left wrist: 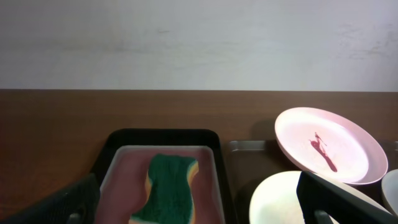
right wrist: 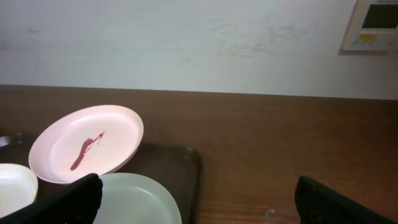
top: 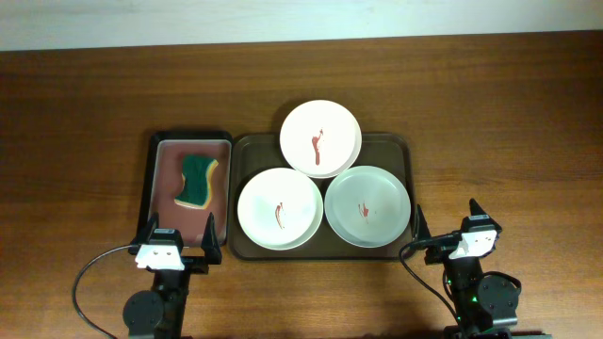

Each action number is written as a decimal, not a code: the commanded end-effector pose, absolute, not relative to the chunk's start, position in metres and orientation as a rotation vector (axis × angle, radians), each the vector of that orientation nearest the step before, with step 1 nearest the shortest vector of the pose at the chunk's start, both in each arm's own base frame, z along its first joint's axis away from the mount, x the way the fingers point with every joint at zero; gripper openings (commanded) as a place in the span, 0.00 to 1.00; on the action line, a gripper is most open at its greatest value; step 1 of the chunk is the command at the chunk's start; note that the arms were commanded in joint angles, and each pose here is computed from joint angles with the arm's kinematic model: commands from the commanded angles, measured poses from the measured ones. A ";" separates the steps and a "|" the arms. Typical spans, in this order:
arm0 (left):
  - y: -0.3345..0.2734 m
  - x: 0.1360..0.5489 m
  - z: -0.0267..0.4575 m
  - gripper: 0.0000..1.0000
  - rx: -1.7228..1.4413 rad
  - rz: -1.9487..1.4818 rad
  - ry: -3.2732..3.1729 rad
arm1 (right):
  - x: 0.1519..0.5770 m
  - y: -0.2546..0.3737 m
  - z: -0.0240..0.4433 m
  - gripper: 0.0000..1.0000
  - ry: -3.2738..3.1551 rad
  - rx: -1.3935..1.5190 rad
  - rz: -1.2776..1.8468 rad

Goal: Clean dirty plates on tray and stack at the side
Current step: 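Raise both arms from rest toward the sponge and plates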

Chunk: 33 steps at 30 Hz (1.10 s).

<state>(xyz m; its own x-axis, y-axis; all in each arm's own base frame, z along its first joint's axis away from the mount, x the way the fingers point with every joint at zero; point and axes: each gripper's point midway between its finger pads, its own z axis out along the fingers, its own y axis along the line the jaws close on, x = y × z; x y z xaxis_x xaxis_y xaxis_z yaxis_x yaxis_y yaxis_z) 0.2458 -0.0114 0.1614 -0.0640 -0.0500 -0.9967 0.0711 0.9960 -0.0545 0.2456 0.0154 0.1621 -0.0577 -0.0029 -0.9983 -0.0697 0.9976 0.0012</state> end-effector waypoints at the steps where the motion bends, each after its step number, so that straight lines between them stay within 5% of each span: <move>1: 0.007 0.246 0.156 0.99 -0.046 0.013 1.651 | 0.246 0.010 0.155 0.99 1.650 -0.030 0.039; 33: 0.005 0.240 0.169 0.99 -0.094 -0.040 1.830 | 0.229 0.012 0.175 0.99 1.778 0.036 0.112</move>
